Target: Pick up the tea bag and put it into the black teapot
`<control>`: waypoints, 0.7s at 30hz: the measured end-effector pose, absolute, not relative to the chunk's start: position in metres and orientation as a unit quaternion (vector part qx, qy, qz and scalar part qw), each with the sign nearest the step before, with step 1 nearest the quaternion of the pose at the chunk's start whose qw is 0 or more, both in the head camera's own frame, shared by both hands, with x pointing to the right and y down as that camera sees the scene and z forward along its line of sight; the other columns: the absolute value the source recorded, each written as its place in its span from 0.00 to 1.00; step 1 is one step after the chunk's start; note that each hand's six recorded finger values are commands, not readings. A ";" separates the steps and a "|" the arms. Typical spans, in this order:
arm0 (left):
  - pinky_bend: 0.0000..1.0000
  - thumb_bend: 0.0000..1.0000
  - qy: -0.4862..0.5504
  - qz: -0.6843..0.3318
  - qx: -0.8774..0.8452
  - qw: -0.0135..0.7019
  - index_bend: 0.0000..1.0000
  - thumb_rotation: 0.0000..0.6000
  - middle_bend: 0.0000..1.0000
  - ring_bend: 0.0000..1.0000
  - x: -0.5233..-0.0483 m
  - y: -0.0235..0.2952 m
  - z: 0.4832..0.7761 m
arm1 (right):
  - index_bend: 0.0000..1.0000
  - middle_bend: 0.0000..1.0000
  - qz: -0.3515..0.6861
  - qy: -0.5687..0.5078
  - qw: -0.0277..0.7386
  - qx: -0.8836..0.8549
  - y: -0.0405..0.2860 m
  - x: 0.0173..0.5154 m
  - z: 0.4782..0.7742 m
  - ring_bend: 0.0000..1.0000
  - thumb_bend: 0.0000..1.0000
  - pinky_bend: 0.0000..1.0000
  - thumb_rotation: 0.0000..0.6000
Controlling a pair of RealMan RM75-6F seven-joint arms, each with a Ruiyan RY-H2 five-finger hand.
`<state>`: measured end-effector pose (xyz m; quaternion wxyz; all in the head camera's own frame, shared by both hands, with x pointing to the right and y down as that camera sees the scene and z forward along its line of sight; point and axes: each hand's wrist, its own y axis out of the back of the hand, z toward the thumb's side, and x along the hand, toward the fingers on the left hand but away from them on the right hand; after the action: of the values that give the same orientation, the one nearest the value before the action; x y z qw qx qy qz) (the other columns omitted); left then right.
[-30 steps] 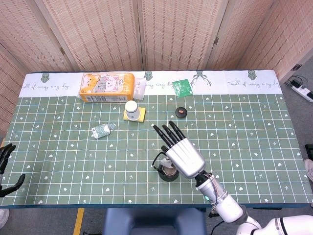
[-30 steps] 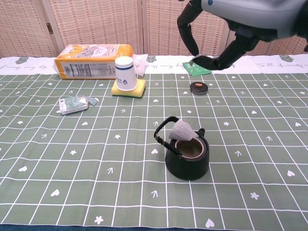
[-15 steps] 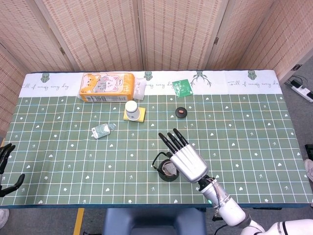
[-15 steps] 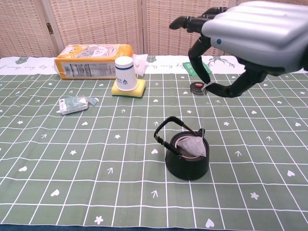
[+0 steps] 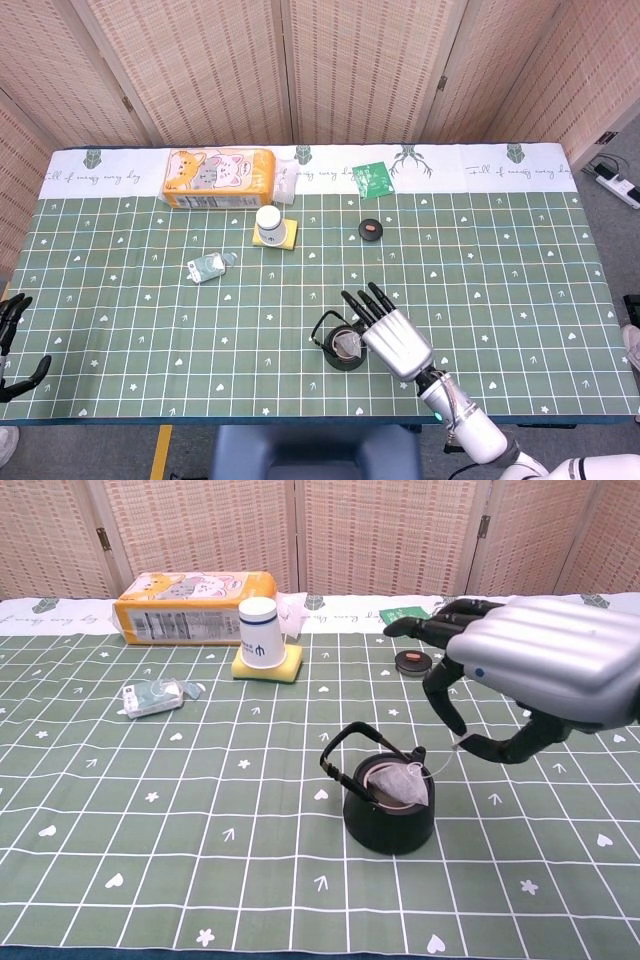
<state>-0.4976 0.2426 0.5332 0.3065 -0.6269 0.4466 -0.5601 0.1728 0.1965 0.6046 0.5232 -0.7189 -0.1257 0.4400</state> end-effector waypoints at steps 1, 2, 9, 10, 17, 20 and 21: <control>0.00 0.35 0.446 -0.561 -0.626 0.306 0.00 1.00 0.00 0.00 -0.498 0.243 0.534 | 0.68 0.04 0.441 -0.130 0.522 -0.718 0.197 0.178 0.604 0.09 0.43 0.00 1.00; 0.00 0.35 0.445 -0.563 -0.625 0.306 0.00 1.00 0.00 0.00 -0.498 0.243 0.534 | 0.68 0.04 0.443 -0.133 0.521 -0.717 0.198 0.183 0.604 0.09 0.43 0.00 1.00; 0.00 0.35 0.443 -0.568 -0.621 0.308 0.00 1.00 0.00 0.00 -0.498 0.242 0.538 | 0.64 0.02 0.479 -0.122 0.511 -0.703 0.208 0.224 0.618 0.08 0.43 0.00 1.00; 0.00 0.35 0.443 -0.569 -0.621 0.308 0.00 1.00 0.00 0.00 -0.498 0.242 0.538 | 0.62 0.01 0.486 -0.119 0.508 -0.701 0.210 0.231 0.620 0.08 0.43 0.00 1.00; 0.00 0.35 0.446 -0.573 -0.616 0.306 0.00 1.00 0.00 0.00 -0.500 0.240 0.540 | 0.06 0.00 0.527 -0.093 0.475 -0.698 0.219 0.251 0.635 0.00 0.43 0.00 1.00; 0.00 0.35 0.449 -0.572 -0.615 0.306 0.00 1.00 0.00 0.00 -0.500 0.240 0.539 | 0.00 0.00 0.548 -0.074 0.466 -0.691 0.220 0.256 0.640 0.00 0.43 0.00 1.00; 0.00 0.35 0.449 -0.572 -0.615 0.306 0.00 1.00 0.00 0.00 -0.501 0.240 0.538 | 0.00 0.00 0.553 -0.070 0.465 -0.688 0.220 0.257 0.640 0.00 0.43 0.00 1.00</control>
<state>-0.5005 0.2395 0.5384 0.3056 -0.6149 0.4493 -0.5715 0.2575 0.2203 0.6402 0.4650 -0.6881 -0.0700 0.5526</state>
